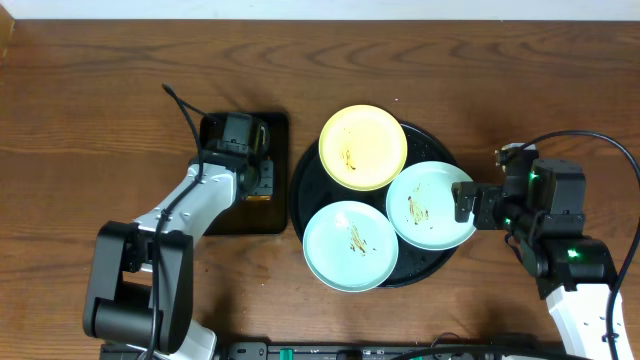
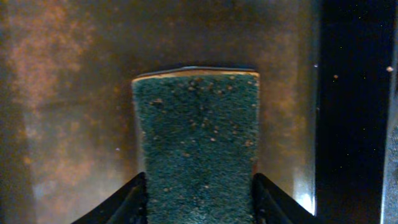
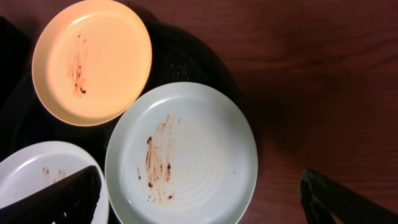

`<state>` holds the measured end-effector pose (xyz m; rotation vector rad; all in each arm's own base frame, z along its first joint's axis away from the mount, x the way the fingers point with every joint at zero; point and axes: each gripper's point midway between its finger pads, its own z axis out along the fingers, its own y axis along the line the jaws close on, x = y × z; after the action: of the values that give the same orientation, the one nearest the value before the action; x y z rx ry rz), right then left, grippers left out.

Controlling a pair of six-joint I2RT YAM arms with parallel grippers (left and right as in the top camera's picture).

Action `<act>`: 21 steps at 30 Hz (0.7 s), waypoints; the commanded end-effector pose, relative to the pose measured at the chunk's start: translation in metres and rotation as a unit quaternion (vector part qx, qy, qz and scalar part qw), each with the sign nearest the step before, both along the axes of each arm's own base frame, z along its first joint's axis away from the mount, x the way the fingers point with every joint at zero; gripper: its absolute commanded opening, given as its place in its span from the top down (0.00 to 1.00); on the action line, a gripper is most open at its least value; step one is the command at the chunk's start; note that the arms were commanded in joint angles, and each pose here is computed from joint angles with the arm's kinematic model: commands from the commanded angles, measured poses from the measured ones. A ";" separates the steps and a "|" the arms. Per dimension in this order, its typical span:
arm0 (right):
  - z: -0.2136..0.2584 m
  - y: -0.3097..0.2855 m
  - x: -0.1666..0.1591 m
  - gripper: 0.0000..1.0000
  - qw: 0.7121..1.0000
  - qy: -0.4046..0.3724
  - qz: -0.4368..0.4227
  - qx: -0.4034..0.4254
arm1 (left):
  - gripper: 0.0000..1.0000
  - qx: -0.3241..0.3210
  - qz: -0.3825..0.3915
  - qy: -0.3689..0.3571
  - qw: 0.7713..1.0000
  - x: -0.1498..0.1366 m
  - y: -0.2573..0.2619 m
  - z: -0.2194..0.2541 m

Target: Clean dirty plates on tray and stack at the side

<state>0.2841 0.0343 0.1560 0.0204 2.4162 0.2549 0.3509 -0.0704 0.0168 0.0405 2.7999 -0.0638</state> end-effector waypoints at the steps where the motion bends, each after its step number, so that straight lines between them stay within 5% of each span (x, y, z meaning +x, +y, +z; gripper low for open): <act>1: 0.010 0.001 0.004 0.01 1.000 -0.013 0.004 -0.003 | 0.50 0.013 0.000 -0.017 1.000 0.007 -0.003 0.008; 10: 0.009 0.001 0.002 0.01 1.000 -0.009 0.004 -0.004 | 0.51 0.063 0.015 -0.026 0.998 0.006 0.003 0.010; 17: 0.008 0.001 0.002 0.01 1.000 -0.007 0.004 -0.004 | 0.77 0.063 0.023 -0.014 0.998 0.001 0.005 0.008; 21: 0.008 0.001 0.002 0.01 1.000 -0.007 0.004 -0.004 | 0.81 0.063 0.029 -0.004 0.998 -0.004 0.006 0.003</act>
<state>0.2825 0.0342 0.1546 0.0221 2.4249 0.2547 0.3465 -0.0671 0.0176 0.0216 2.7915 0.1099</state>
